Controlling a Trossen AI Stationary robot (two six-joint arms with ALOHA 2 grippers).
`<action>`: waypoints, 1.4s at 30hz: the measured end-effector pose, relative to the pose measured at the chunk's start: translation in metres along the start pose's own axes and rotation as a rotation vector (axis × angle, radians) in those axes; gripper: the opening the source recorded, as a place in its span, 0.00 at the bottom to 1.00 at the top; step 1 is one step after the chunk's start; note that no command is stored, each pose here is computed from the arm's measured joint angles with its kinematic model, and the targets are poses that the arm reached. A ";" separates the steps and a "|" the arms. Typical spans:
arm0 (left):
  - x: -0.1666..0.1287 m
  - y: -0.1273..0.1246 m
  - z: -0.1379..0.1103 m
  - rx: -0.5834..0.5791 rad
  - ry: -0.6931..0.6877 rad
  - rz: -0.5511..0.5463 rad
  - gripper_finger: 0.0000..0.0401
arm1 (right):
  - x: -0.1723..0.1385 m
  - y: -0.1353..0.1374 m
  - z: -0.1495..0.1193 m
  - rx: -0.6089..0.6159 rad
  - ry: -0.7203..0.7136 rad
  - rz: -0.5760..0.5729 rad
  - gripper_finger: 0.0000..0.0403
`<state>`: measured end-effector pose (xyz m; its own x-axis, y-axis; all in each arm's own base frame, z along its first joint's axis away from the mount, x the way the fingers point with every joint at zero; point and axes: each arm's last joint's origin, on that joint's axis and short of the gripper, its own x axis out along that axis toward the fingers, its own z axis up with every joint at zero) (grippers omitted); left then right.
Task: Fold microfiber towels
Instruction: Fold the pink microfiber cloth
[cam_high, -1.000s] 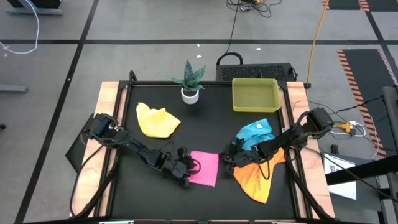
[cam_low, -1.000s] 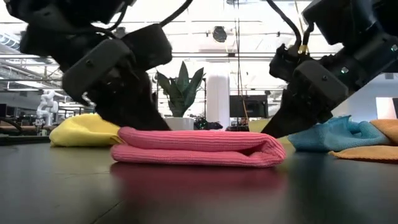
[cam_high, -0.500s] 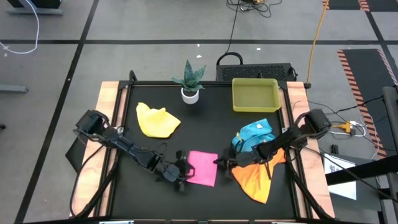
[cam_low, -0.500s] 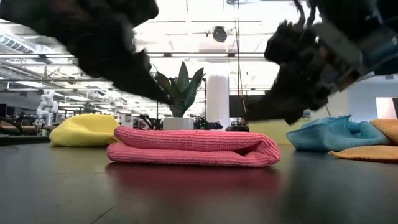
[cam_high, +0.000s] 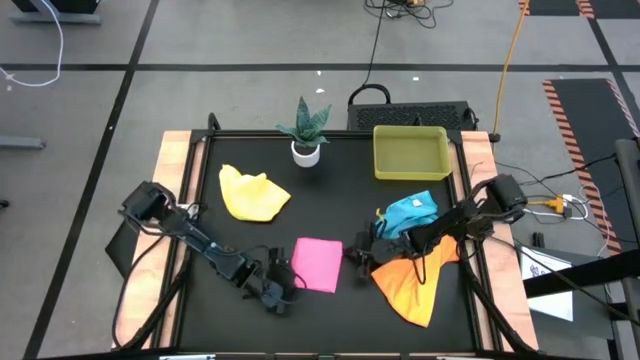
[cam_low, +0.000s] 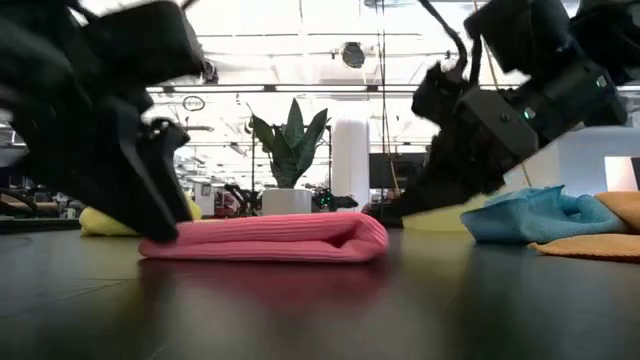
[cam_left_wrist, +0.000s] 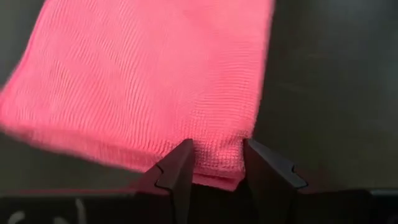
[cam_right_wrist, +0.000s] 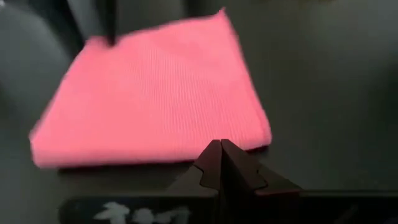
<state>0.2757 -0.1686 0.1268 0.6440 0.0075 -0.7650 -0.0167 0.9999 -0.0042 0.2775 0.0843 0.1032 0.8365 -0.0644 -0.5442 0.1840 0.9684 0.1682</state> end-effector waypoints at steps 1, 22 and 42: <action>-0.003 -0.003 0.002 -0.002 -0.021 -0.012 0.36 | -0.002 0.001 0.003 -0.007 -0.012 0.005 0.00; 0.024 0.063 0.026 -0.217 -0.074 0.221 0.36 | 0.037 0.051 0.000 -0.099 0.068 0.373 0.00; -0.004 0.020 0.029 0.075 -0.158 0.060 0.36 | 0.008 0.065 0.024 -0.263 -0.020 0.416 0.01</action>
<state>0.2946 -0.1485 0.1482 0.7559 0.0641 -0.6516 -0.0057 0.9958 0.0913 0.3089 0.1406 0.1297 0.8218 0.3386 -0.4582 -0.3021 0.9409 0.1534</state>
